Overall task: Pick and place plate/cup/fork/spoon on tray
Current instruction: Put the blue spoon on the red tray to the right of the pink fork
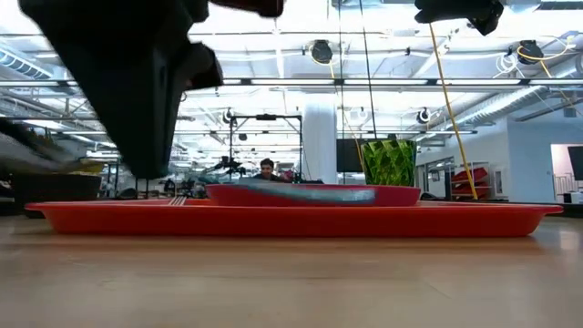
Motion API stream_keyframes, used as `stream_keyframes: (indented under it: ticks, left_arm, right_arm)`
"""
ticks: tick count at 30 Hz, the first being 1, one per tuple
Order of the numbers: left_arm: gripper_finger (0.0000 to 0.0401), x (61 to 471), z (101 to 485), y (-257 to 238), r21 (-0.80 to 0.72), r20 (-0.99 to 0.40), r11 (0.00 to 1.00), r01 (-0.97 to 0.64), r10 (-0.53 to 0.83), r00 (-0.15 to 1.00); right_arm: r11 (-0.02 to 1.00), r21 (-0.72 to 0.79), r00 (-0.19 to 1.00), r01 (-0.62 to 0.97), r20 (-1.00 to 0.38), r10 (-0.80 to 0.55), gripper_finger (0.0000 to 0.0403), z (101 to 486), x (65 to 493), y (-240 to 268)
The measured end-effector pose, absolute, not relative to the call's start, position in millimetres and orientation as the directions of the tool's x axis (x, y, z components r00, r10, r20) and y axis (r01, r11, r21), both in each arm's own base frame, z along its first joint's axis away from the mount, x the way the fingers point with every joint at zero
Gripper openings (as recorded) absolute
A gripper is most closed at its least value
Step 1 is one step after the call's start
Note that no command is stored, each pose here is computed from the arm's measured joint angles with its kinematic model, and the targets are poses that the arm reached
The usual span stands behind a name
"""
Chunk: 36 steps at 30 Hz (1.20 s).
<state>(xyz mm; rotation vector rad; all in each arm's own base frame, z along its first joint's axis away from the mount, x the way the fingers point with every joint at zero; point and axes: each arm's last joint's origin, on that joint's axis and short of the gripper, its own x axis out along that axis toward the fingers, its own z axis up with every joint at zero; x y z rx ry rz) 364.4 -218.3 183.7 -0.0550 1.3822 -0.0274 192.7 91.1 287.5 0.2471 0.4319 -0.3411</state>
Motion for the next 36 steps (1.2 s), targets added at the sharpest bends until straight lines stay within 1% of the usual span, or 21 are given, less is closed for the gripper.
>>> stream_keyframes:
  ticks: [6, 12, 15, 17, 22, 28, 32, 36]
  left_arm:
    - [0.0007, 363, 196, -215, 0.004, -0.97, 0.997, 0.083, -0.016, 0.243]
    - [0.0007, 356, 204, -203, 0.09, -0.983, 0.967, 0.237, 0.048, 0.179]
    - [0.0007, 354, 209, -200, 0.108, -0.982, 0.94, 0.324, 0.051, 0.179]
    - [0.0007, 351, 214, -199, 0.117, -0.983, 0.917, 0.381, 0.053, 0.174]
    - [0.0007, 346, 231, -194, 0.167, -0.975, 0.838, 0.52, 0.063, 0.212]
    - [0.0007, 347, 241, -187, 0.224, -0.964, 0.754, 0.617, 0.081, 0.252]
    - [0.0007, 346, 241, -185, 0.218, -0.969, 0.696, 0.684, 0.072, 0.235]
    - [0.0007, 343, 240, -184, 0.166, -0.982, 0.643, 0.748, 0.041, 0.182]
  right_arm:
    - [0.913, 0.168, 0.856, 0.372, -0.442, -0.267, 0.0106, 288, 193, 91]
    - [0.914, 0.165, 0.856, 0.371, -0.443, -0.268, 0.0106, 288, 193, 91]
    - [0.913, 0.165, 0.856, 0.374, -0.441, -0.27, 0.0106, 288, 193, 91]
    - [0.911, 0.171, 0.858, 0.374, -0.436, -0.271, 0.0106, 289, 193, 91]
    - [0.902, 0.188, 0.868, 0.389, -0.402, -0.291, 0.0106, 291, 196, 92]
    - [0.906, 0.186, 0.874, 0.381, -0.392, -0.287, 0.0106, 292, 197, 92]
    - [0.905, 0.193, 0.877, 0.379, -0.388, -0.284, 0.0106, 293, 197, 93]
    - [0.905, 0.197, 0.877, 0.378, -0.388, -0.282, 0.0106, 293, 197, 93]
